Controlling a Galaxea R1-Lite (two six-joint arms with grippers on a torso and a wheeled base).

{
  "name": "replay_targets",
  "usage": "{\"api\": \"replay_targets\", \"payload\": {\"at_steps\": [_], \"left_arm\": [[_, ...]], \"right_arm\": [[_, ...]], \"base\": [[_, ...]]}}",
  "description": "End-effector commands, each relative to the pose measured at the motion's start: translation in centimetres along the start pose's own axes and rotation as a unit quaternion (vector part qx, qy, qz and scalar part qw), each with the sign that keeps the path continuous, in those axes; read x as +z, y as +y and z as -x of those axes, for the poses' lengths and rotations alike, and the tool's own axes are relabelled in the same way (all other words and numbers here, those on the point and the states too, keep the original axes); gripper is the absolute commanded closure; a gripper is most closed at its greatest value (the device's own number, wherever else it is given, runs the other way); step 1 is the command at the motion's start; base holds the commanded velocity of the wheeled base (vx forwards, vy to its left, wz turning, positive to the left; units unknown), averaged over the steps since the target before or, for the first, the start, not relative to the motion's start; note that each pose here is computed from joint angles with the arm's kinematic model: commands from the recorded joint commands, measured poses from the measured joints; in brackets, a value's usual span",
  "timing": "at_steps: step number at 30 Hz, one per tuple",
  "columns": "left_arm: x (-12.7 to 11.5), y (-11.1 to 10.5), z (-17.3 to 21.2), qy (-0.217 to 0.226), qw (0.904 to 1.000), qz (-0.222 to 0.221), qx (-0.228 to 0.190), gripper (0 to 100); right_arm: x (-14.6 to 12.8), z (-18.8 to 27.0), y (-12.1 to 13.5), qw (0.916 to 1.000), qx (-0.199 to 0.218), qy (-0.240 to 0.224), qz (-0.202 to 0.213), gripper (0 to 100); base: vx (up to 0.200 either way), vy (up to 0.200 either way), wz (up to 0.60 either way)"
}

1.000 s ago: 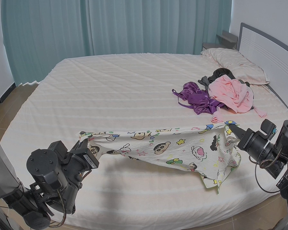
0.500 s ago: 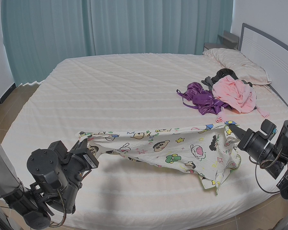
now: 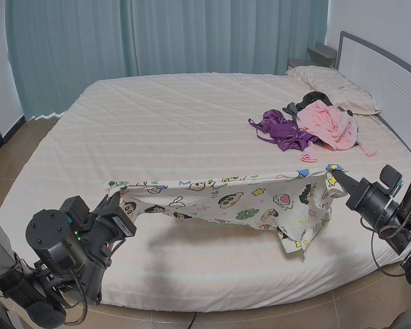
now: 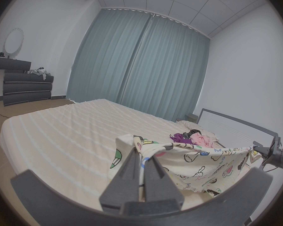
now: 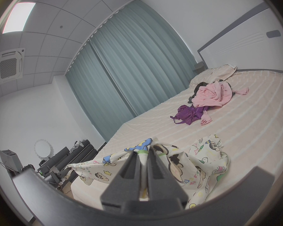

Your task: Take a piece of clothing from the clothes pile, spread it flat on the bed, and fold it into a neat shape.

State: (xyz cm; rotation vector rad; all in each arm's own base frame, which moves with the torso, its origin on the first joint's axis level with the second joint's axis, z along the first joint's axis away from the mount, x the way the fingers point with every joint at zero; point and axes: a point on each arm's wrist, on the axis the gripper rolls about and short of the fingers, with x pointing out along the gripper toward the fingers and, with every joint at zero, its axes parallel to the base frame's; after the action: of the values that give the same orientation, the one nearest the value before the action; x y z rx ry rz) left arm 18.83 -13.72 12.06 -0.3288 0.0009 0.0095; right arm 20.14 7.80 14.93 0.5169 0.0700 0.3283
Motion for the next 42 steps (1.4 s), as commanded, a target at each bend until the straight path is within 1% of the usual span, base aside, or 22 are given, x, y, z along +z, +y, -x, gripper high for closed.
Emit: {"api": "replay_targets", "payload": {"at_steps": [1, 2, 4, 10, 15, 17, 18, 20, 22, 25, 28, 29, 30, 32, 34, 38, 40, 42], "left_arm": [[1.3, 0.0, 0.4, -0.023, 0.9996, 0.015, -0.007, 100], [1.3, 0.0, 0.4, -0.023, 0.9996, 0.015, -0.007, 100], [2.1, 0.0, 0.8, -0.035, 0.9992, 0.016, -0.011, 100], [3.1, 0.1, 1.3, -0.053, 0.9985, 0.012, -0.007, 100], [4.0, 0.2, 1.7, -0.067, 0.9976, 0.015, -0.009, 100], [4.1, 0.2, 1.8, -0.070, 0.9974, 0.016, -0.010, 100], [4.6, 0.3, 2.0, -0.077, 0.9968, 0.018, -0.012, 100], [5.2, 0.2, 2.2, -0.087, 0.9959, 0.021, -0.015, 100], [5.7, 0.2, 2.4, -0.095, 0.9951, 0.020, -0.017, 100], [6.4, 0.2, 2.9, -0.108, 0.9939, 0.008, -0.020, 100], [7.8, 0.1, 3.5, -0.131, 0.9910, 0.009, -0.027, 100], [7.9, 0.1, 3.6, -0.133, 0.9908, 0.008, -0.027, 100], [8.4, 0.1, 3.9, -0.142, 0.9894, 0.004, -0.030, 100], [8.6, 0.1, 4.2, -0.145, 0.9888, -0.009, -0.031, 100], [8.9, -0.1, 4.5, -0.149, 0.9880, -0.013, -0.037, 100], [9.5, 0.0, 4.9, -0.160, 0.9863, -0.010, -0.040, 100], [10.4, -0.1, 5.1, -0.174, 0.9838, 0.003, -0.042, 100], [10.6, 0.0, 5.2, -0.178, 0.9831, 0.005, -0.043, 100]], "right_arm": [[0.7, 0.6, 0.5, 0.9998, 0.012, -0.016, 0.000, 100], [0.7, 0.6, 0.5, 0.9998, 0.012, -0.016, 0.000, 100], [1.2, 1.0, 0.7, 0.9995, 0.017, -0.026, 0.008, 100], [2.1, 1.9, 1.3, 0.9986, 0.027, -0.040, 0.021, 100], [4.6, 3.7, 2.8, 0.9959, 0.054, -0.070, 0.022, 100], [5.0, 4.0, 3.0, 0.9954, 0.057, -0.074, 0.021, 100], [6.0, 5.1, 3.7, 0.9946, 0.067, -0.076, 0.021, 100], [6.2, 6.1, 4.4, 0.9943, 0.090, -0.054, 0.021, 100], [6.5, 6.8, 4.9, 0.9941, 0.100, -0.038, 0.021, 100], [7.2, 7.3, 5.3, 0.9944, 0.099, -0.031, 0.021, 100], [8.2, 7.3, 5.7, 0.9941, 0.098, -0.041, 0.021, 100], [8.2, 7.3, 5.7, 0.9942, 0.097, -0.042, 0.021, 100], [8.6, 7.2, 5.7, 0.9947, 0.090, -0.044, 0.022, 100], [8.8, 7.0, 5.5, 0.9957, 0.080, -0.042, 0.024, 100], [9.1, 7.1, 5.7, 0.9953, 0.082, -0.046, 0.024, 100], [9.7, 7.2, 6.0, 0.9943, 0.088, -0.055, 0.024, 100], [9.8, 7.3, 6.1, 0.9939, 0.091, -0.058, 0.024, 100], [9.9, 7.3, 6.1, 0.9937, 0.092, -0.058, 0.025, 100]], "base": [[-0.200, 0.000, 0.00], [-0.200, 0.000, 0.00], [-0.200, 0.000, 0.00], [0.000, 0.000, 0.00], [0.000, 0.000, 0.00], [0.000, 0.000, 0.00], [0.000, 0.000, 0.00], [0.000, 0.000, 0.00], [0.000, 0.000, 0.00], [0.000, 0.000, 0.00], [0.000, 0.000, 0.00], [0.000, 0.000, 0.00], [0.000, 0.000, 0.00], [0.000, 0.000, 0.00], [0.000, 0.000, 0.00], [0.000, 0.000, 0.00], [0.000, 0.000, 0.00], [0.000, 0.000, 0.00]]}}
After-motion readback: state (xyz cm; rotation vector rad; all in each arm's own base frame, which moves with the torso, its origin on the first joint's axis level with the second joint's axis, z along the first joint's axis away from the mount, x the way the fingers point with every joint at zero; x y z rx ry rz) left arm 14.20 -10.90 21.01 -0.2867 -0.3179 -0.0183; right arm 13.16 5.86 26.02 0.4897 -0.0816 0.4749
